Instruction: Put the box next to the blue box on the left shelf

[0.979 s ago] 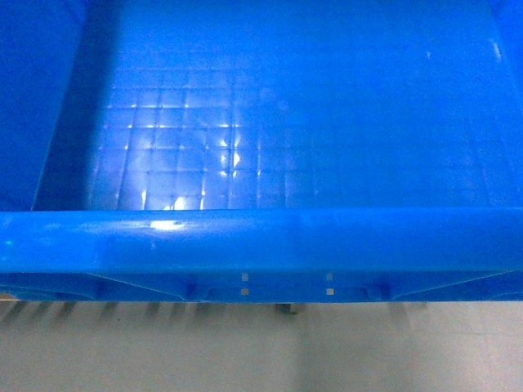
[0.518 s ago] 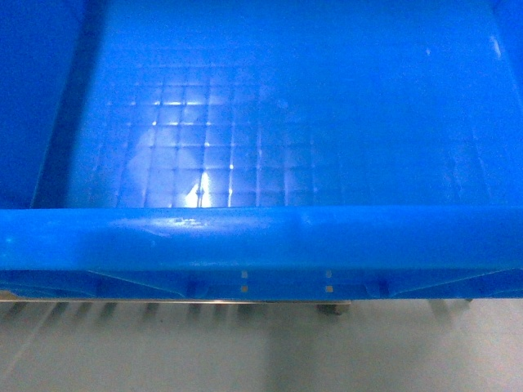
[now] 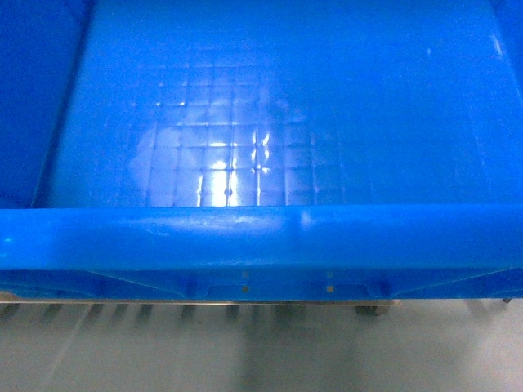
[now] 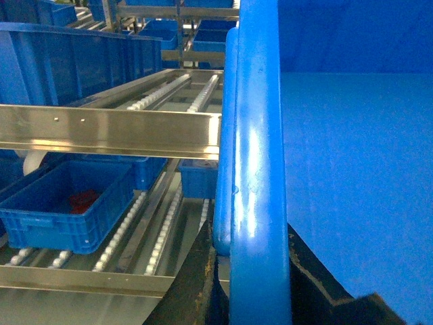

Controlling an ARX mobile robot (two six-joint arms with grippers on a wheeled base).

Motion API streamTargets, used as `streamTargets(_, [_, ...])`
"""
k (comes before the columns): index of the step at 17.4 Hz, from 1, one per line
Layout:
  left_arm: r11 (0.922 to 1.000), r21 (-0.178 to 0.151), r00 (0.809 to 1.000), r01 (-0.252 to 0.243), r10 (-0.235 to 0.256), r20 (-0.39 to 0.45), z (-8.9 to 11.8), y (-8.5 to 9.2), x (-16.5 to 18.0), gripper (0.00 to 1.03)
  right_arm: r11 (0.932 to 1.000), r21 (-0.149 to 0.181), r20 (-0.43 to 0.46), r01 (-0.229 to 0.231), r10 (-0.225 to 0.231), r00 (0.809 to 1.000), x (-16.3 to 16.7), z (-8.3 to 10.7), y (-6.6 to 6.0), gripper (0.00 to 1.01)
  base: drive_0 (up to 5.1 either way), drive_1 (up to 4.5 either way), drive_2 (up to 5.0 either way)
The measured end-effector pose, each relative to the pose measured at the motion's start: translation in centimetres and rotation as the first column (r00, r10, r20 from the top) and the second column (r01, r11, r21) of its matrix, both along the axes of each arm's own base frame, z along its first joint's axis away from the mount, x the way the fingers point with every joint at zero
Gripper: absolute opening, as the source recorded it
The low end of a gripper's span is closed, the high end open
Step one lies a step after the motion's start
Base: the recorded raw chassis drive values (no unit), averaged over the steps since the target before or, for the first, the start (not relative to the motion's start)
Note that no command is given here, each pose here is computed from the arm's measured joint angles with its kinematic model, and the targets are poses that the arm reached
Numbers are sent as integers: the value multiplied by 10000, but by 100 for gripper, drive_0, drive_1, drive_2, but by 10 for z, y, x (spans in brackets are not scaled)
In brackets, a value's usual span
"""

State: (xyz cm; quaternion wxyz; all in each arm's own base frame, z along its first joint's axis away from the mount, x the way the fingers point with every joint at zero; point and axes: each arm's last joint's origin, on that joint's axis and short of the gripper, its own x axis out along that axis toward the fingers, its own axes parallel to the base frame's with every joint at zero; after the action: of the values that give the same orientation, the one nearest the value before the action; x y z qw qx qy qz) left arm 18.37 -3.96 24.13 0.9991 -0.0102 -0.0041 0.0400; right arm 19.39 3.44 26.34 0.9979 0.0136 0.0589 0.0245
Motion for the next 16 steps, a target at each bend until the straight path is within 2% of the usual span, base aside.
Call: streamTargets(16, [10000, 12, 10000, 8, -8, -59, -1, 0, 0, 17, 10000, -5, -26, -4, 4, 10000, 0, 0, 0, 21, -498, 240, 240])
